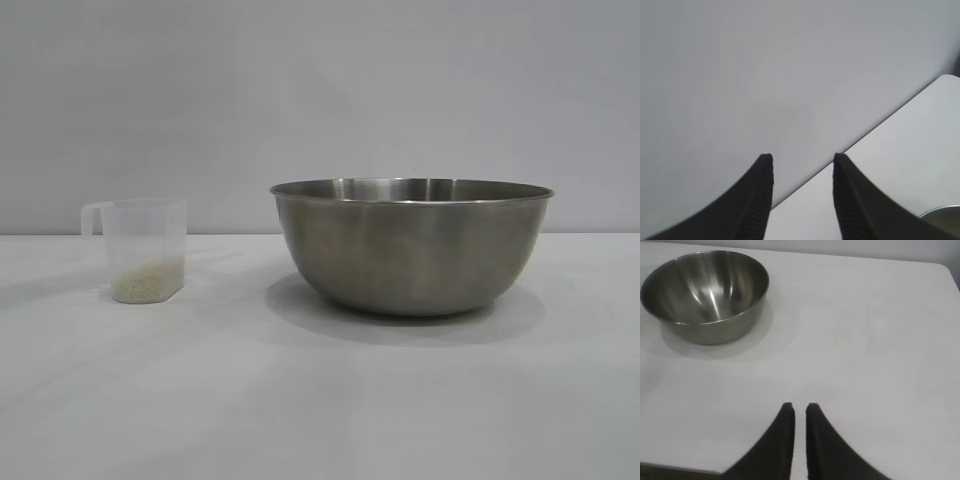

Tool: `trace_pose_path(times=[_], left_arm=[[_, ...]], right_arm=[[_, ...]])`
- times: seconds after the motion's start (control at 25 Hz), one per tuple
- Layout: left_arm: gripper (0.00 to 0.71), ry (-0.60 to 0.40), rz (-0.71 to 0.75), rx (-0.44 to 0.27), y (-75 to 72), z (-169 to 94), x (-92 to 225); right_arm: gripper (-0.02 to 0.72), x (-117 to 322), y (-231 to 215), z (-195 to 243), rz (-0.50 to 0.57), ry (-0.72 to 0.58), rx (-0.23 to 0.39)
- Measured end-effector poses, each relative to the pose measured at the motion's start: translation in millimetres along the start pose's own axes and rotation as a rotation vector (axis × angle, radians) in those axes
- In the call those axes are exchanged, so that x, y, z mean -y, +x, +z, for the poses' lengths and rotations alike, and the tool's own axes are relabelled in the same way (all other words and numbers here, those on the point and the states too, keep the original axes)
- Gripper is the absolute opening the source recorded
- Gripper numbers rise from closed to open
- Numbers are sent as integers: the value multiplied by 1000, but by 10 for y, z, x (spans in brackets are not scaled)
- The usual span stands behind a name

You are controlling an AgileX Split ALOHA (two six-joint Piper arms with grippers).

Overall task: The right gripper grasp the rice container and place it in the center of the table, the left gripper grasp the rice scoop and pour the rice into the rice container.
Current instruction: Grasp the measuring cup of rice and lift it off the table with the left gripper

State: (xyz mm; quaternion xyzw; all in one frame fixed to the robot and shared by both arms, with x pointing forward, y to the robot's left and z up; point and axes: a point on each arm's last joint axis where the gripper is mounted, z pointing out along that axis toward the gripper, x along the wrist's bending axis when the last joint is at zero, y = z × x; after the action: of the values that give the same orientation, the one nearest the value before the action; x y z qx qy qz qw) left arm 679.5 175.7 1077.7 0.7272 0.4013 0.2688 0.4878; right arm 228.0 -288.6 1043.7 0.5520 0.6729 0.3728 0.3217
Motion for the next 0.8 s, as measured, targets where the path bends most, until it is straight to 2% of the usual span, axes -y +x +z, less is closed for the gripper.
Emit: trace_pose_path(times=[0.28,0.48,0.64,0.8], left_arm=[[276,28,-9,-30,18,2,105],[276,111,-43,-163,92,5,276],[276,97,-109,-275,93,-23,472],[276,73,-125,-283,37,-130,701]], right_arm=[[54,0,0,0,0,0,0],[54,0,0,0,0,0,0],[54,0,0,0,0,0,0],[54,0,0,0,0,0,0]])
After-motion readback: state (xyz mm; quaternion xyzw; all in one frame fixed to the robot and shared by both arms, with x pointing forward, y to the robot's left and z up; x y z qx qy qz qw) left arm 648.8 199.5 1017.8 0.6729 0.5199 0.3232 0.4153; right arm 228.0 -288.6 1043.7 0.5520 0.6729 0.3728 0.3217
